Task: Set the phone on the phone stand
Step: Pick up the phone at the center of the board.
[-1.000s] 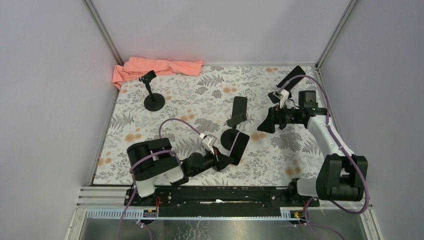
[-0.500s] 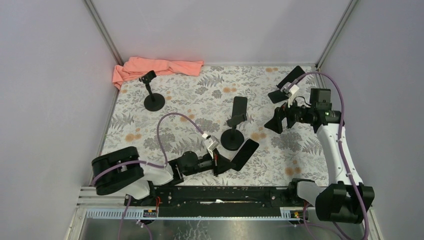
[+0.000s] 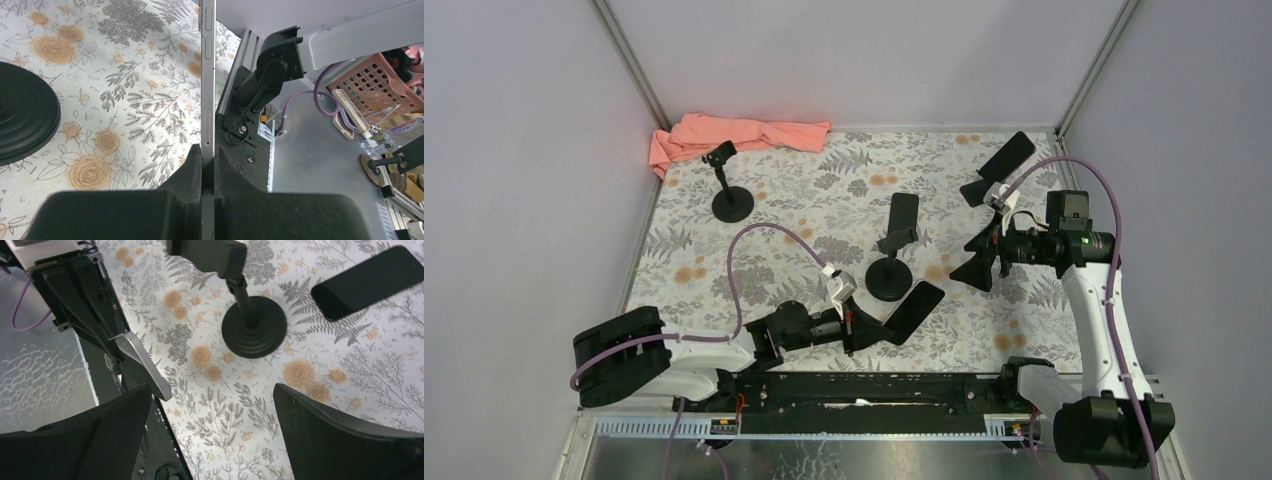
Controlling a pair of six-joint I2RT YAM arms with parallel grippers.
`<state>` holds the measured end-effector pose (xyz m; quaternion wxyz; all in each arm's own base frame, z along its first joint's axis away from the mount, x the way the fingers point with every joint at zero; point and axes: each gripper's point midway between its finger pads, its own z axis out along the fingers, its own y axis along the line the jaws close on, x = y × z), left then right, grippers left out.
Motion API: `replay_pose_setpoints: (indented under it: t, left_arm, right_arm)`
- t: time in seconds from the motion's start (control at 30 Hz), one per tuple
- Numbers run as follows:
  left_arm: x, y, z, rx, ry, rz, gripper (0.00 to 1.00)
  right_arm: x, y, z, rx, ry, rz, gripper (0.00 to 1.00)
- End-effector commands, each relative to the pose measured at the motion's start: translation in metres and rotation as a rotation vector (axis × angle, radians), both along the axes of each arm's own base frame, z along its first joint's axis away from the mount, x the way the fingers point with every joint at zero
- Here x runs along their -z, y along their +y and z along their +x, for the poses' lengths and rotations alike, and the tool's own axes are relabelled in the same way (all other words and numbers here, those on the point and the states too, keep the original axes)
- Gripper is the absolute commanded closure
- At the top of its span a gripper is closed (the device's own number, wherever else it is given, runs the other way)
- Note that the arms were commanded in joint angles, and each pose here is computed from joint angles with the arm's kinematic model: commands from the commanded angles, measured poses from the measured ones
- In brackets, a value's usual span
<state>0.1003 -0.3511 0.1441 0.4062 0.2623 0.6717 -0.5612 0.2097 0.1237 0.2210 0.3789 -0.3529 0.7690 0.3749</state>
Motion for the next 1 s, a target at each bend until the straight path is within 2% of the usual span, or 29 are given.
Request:
replay_pose_setpoints:
  t: [0.0, 0.43, 0.97]
  left_arm:
    - [-0.043, -0.007, -0.002, 0.025, -0.070, -0.110, 1.00]
    - [-0.098, -0.004, 0.000, 0.007, -0.116, -0.233, 1.00]
    - [-0.144, -0.008, 0.000, 0.010, -0.124, -0.378, 1.00]
  right_arm:
    - [-0.015, 0.012, -0.023, -0.082, -0.054, 0.078, 0.00]
    - [-0.033, 0.022, -0.052, -0.157, -0.045, 0.151, 0.00]
    - [-0.071, 0.034, -0.062, -0.218, -0.074, 0.291, 0.00]
